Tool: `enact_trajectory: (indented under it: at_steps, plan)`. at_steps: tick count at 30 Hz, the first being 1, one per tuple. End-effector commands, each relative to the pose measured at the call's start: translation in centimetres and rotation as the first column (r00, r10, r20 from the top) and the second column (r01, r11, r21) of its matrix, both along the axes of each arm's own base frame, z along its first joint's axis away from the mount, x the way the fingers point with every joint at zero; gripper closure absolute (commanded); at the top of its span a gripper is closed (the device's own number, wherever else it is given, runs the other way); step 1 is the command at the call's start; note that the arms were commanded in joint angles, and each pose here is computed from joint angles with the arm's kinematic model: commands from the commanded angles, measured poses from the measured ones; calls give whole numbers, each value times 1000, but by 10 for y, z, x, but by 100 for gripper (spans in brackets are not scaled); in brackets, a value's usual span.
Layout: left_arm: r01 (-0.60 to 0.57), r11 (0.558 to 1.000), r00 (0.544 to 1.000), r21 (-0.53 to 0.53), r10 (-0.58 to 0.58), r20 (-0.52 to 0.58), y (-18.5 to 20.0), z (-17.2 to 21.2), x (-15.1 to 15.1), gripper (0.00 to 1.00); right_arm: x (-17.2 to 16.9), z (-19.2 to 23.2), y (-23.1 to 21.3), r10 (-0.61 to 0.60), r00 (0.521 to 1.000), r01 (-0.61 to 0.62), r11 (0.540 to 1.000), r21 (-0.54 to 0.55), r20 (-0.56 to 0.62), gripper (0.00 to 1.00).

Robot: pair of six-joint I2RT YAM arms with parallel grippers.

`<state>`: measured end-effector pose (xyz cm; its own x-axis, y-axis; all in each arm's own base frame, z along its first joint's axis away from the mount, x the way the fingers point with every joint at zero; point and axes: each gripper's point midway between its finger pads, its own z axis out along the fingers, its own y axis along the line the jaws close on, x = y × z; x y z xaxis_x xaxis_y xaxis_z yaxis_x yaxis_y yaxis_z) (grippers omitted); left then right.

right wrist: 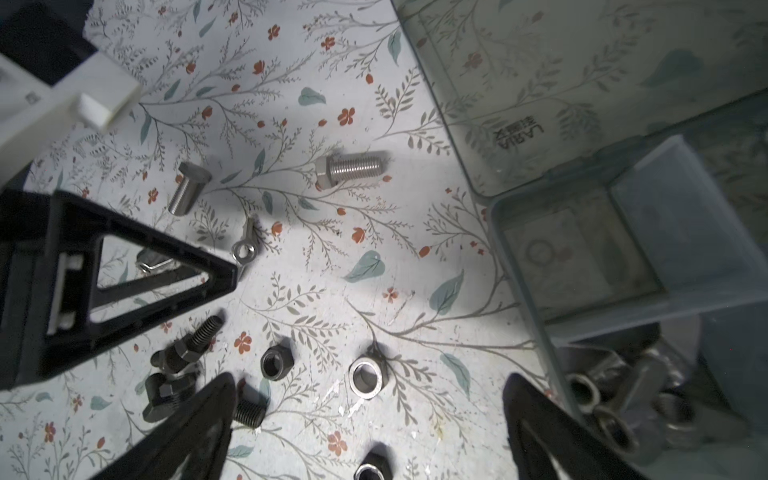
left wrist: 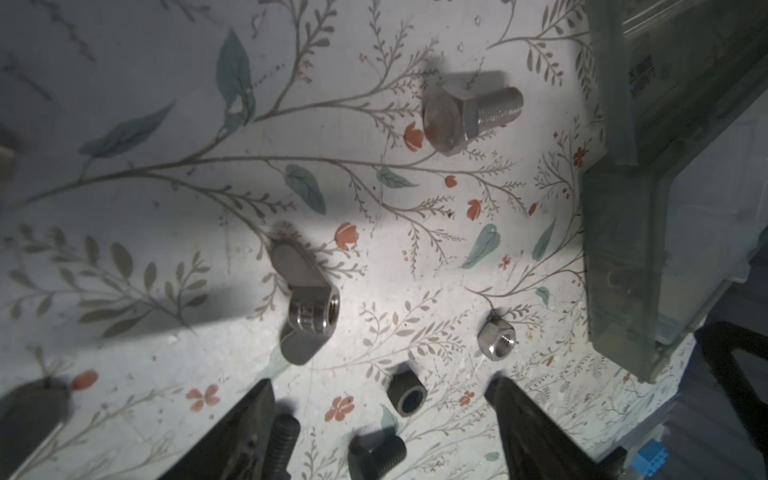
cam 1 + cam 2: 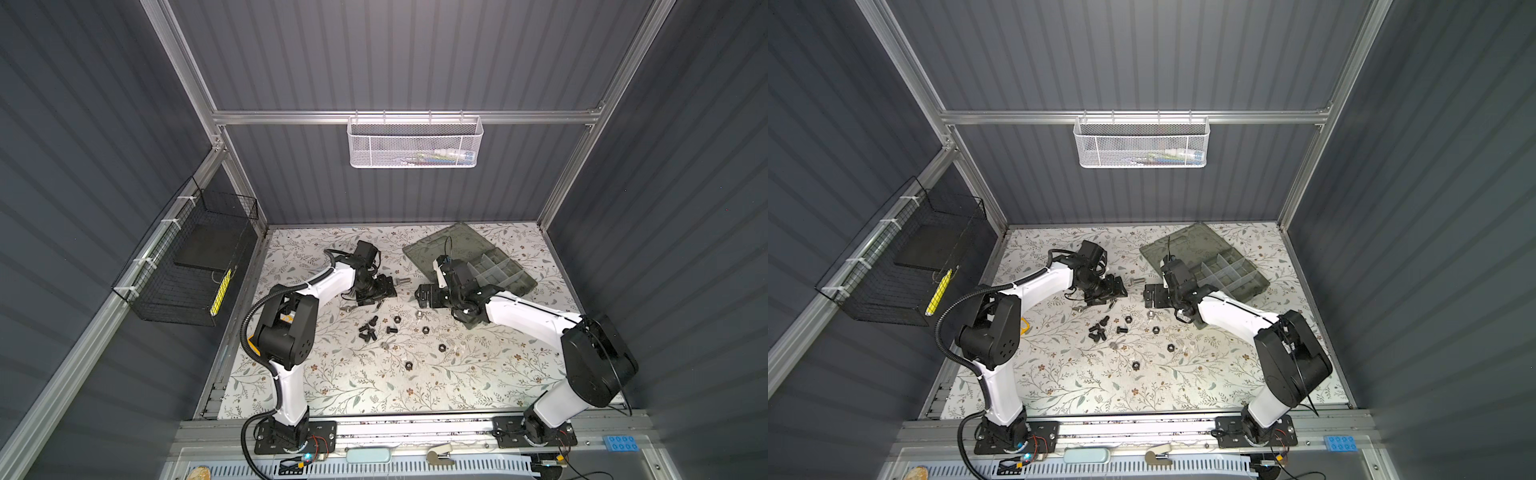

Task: Sort the screws and nuts into containers
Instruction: 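Move both grippers back over the parts pile, then lower the left gripper and grasp a silver wing nut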

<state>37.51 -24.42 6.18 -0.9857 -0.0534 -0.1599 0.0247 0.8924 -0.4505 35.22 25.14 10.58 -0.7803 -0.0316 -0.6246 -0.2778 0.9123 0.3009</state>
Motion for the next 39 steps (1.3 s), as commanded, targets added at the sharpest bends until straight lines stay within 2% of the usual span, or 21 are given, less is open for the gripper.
enact_trajectory:
  at_steps: [1, 3, 13, 23, 29, 39]
  plan:
    - [-1, 999, 1000, 54, 0, 27, 10, -22, 11, 23, 2, 4, 10, 27, 998, -27, 1000, 2, 52, 1]
    - [-3, 998, 1000, 70, 1, 28, 12, -29, 15, 30, -1, 4, 13, 33, 998, -34, 999, 17, 55, 1]
    - [-30, 995, 999, 93, 26, 42, 19, -51, 19, 47, -12, -7, 26, 62, 995, -66, 997, 38, 81, 1]
    - [-55, 996, 998, 72, 55, 1, 23, -69, -1, 49, -11, -12, 26, 48, 997, -51, 998, 36, 59, 1]
    - [-61, 991, 998, 119, 64, -21, 34, -70, -13, 49, -7, -15, 17, 24, 997, -23, 1000, -10, 77, 1]
    - [-42, 989, 999, 142, 45, -20, 41, -71, -24, 52, -11, -4, 17, 26, 995, -28, 999, 21, 94, 1]
